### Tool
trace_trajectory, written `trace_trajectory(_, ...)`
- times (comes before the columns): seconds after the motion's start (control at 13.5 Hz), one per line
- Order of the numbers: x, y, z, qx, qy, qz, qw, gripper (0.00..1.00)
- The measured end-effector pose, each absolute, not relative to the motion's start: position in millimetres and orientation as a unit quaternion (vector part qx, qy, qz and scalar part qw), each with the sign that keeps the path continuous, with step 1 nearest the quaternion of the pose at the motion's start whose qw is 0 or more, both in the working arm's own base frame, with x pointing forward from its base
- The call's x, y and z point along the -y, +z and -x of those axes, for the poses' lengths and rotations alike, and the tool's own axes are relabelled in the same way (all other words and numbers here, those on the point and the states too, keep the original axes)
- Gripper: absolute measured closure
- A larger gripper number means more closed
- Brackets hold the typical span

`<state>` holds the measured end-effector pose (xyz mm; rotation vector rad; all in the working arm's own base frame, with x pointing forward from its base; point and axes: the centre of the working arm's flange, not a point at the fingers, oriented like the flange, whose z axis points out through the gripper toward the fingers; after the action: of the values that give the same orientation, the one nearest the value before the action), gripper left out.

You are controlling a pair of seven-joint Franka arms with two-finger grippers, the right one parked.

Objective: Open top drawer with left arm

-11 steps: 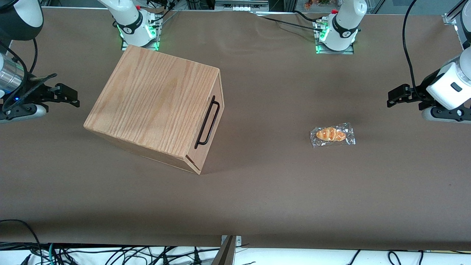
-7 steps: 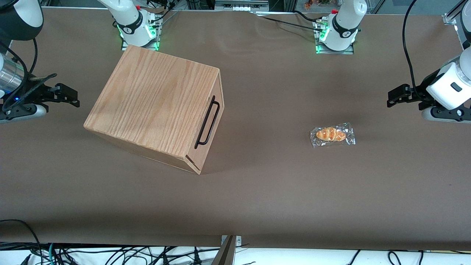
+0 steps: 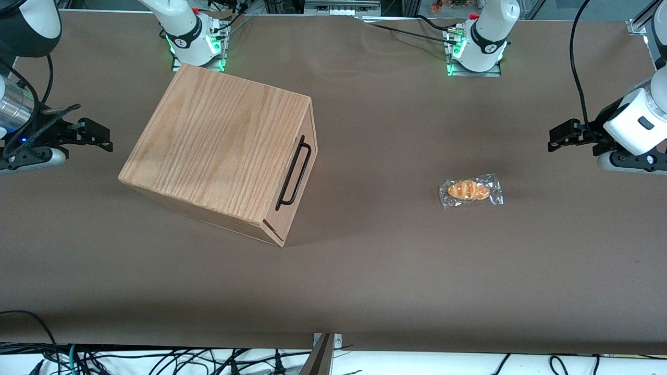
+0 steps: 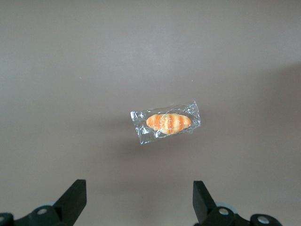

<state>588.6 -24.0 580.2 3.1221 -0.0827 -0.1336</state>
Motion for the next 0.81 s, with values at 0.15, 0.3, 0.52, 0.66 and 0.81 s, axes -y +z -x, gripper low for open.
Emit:
trace_trajectory(0.15, 24.4, 580.1, -588.4, 0.027, -0.043, -0.999, 0.008, 0.0)
trace_trajectory(0.3, 24.4, 580.0, -588.4, 0.027, -0.044, -0.999, 0.008, 0.0)
trace_trajectory(0.52, 24.4, 580.0, -588.3, 0.027, -0.044, -0.999, 0.008, 0.0)
trace_trajectory(0.66, 24.4, 580.0, -588.3, 0.027, -0.044, -0.999, 0.008, 0.0)
trace_trajectory(0.81, 24.4, 580.0, -588.3, 0.027, -0.044, -0.999, 0.008, 0.0)
